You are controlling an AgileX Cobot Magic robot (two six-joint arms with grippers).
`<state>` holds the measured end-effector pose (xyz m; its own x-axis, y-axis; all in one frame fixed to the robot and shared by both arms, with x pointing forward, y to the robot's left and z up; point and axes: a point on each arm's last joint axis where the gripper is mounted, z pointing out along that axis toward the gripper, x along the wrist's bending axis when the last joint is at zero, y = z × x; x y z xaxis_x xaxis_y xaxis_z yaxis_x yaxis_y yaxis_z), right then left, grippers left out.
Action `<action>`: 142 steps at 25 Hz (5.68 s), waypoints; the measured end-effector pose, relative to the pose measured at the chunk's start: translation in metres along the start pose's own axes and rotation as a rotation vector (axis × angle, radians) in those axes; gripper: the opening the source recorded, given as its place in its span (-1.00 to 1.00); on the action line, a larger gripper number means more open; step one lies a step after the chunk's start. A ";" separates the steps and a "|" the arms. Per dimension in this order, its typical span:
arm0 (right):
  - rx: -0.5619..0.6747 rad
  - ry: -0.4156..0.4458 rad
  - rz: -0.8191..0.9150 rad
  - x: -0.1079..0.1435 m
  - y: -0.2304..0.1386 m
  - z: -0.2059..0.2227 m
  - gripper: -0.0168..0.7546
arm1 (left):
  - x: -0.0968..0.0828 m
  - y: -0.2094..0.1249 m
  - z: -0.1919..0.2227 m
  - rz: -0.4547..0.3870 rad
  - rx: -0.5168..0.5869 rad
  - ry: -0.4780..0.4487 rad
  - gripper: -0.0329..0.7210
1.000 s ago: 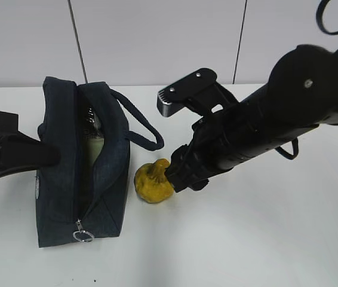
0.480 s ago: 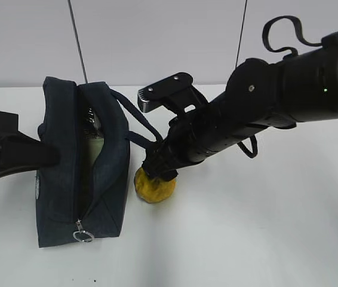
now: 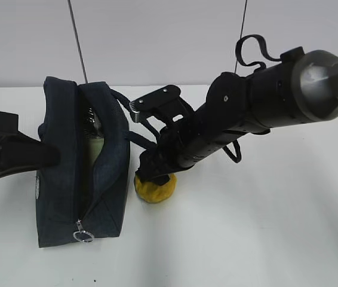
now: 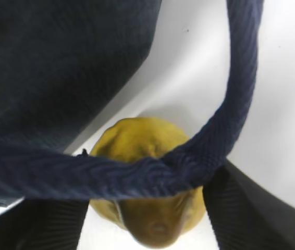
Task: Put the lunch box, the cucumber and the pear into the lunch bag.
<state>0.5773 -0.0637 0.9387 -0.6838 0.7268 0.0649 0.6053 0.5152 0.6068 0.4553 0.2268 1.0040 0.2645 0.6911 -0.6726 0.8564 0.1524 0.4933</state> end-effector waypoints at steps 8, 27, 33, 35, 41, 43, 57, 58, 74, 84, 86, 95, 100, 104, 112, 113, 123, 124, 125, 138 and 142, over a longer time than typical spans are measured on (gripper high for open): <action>0.010 0.003 0.003 -0.002 -0.001 0.002 0.01 | 0.000 0.000 0.000 0.000 0.002 -0.003 -0.95; 0.125 0.046 -0.105 0.002 -0.006 -0.013 -0.26 | 0.000 0.000 0.000 0.001 0.004 -0.005 -0.95; 0.177 0.023 -0.111 -0.005 -0.005 -0.037 -0.26 | 0.000 0.000 0.000 0.001 0.004 -0.005 -0.95; 0.186 0.001 -0.102 -0.010 -0.004 -0.045 -0.26 | 0.000 0.000 0.000 0.001 0.004 -0.005 -0.95; 0.133 -0.092 -0.081 -0.019 0.006 -0.081 -0.27 | 0.000 0.000 0.000 0.001 0.004 -0.005 -0.95; 0.103 -0.120 -0.090 -0.020 0.011 -0.095 -0.27 | 0.000 0.000 0.000 0.001 0.004 -0.005 -0.95; -0.309 -0.029 -0.005 0.006 0.062 -0.170 -0.28 | -0.001 0.000 0.000 0.001 0.005 -0.006 -0.95; -0.323 -0.002 -0.014 0.011 0.064 -0.170 -0.28 | -0.001 0.000 0.000 0.001 0.005 -0.006 -0.95; -0.365 0.243 -0.055 0.034 0.071 -0.067 -0.20 | -0.001 0.000 0.000 0.001 0.005 -0.006 -0.95; -0.416 0.280 -0.093 0.035 0.097 -0.063 0.09 | -0.001 -0.001 0.000 0.001 0.007 -0.009 -0.95; -0.452 0.251 -0.103 0.035 0.103 -0.077 0.10 | -0.001 -0.001 0.000 0.001 0.007 -0.009 -0.95; -0.283 0.174 0.061 0.023 0.093 -0.094 0.10 | -0.001 -0.001 0.000 0.001 0.007 -0.009 -0.95; -0.096 0.159 0.114 0.018 0.076 -0.091 0.10 | -0.001 -0.001 0.000 0.001 0.007 -0.009 -0.95; -0.027 0.177 0.158 0.020 0.070 -0.091 0.10 | -0.001 -0.001 0.000 0.001 0.008 -0.009 -0.95; 0.032 0.184 0.184 0.017 0.063 -0.069 0.10 | -0.001 -0.001 0.000 0.001 0.008 -0.009 -0.95; 0.039 0.184 0.187 0.017 0.062 -0.064 0.10 | -0.001 -0.001 0.000 0.002 0.008 -0.009 -0.95; 0.026 0.155 0.137 0.011 0.078 -0.058 -0.86 | -0.001 0.000 0.000 0.004 0.003 -0.010 -0.95; 0.032 0.145 0.130 0.011 0.080 -0.060 -0.87 | -0.001 0.000 0.000 0.011 -0.001 -0.011 -0.95; 0.039 0.127 0.120 0.009 0.081 -0.062 -0.87 | -0.001 0.000 0.000 0.020 -0.005 -0.015 -0.95; 0.240 -0.171 0.091 -0.010 0.070 -0.111 -0.88 | -0.025 0.032 0.003 0.115 -0.087 -0.074 -0.95; 0.280 -0.247 0.100 -0.014 0.066 -0.125 -0.88 | -0.038 0.036 0.026 0.150 -0.018 -0.120 -0.95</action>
<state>0.5763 -0.0967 1.0771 -0.5173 0.8499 -0.1006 0.7756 0.5152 0.3647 0.4878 0.1876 1.0327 0.4405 0.6182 -0.6510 0.7957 0.0669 0.6019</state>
